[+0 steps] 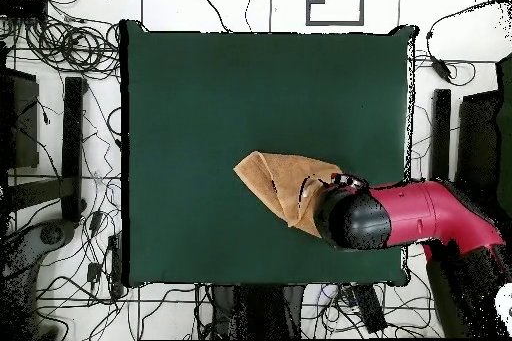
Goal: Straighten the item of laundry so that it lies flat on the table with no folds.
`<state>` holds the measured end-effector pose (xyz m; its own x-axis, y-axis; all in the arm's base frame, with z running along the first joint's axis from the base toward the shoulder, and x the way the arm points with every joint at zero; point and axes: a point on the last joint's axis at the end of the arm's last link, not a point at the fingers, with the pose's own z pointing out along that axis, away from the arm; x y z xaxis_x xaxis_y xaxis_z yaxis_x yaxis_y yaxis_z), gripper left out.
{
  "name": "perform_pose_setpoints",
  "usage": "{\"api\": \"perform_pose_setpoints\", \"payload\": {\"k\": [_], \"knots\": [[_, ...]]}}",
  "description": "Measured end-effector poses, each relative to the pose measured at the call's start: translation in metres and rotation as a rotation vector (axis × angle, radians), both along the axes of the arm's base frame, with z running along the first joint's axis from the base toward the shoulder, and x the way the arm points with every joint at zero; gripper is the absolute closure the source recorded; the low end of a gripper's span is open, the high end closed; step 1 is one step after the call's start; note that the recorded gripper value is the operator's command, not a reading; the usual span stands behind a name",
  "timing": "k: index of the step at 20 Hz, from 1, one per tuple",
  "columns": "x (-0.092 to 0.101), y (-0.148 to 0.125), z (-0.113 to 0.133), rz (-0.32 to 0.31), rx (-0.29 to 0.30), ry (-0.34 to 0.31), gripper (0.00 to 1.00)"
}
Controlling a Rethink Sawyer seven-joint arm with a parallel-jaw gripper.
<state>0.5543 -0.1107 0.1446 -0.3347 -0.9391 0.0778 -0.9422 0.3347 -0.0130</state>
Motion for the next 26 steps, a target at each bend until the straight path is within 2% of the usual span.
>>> {"api": "perform_pose_setpoints", "payload": {"k": [6, 15, 21, 26], "knots": [[0.005, 0.01, -0.004, 0.022, 0.034, -0.006, 0.0], [0.023, 0.037, 0.023, 0.089, -0.001, -0.064, 0.0], [0.041, 0.084, 0.054, 0.121, 0.006, -0.104, 0.0], [0.05, 0.131, 0.062, 0.185, 0.014, -0.121, 0.0]]}}
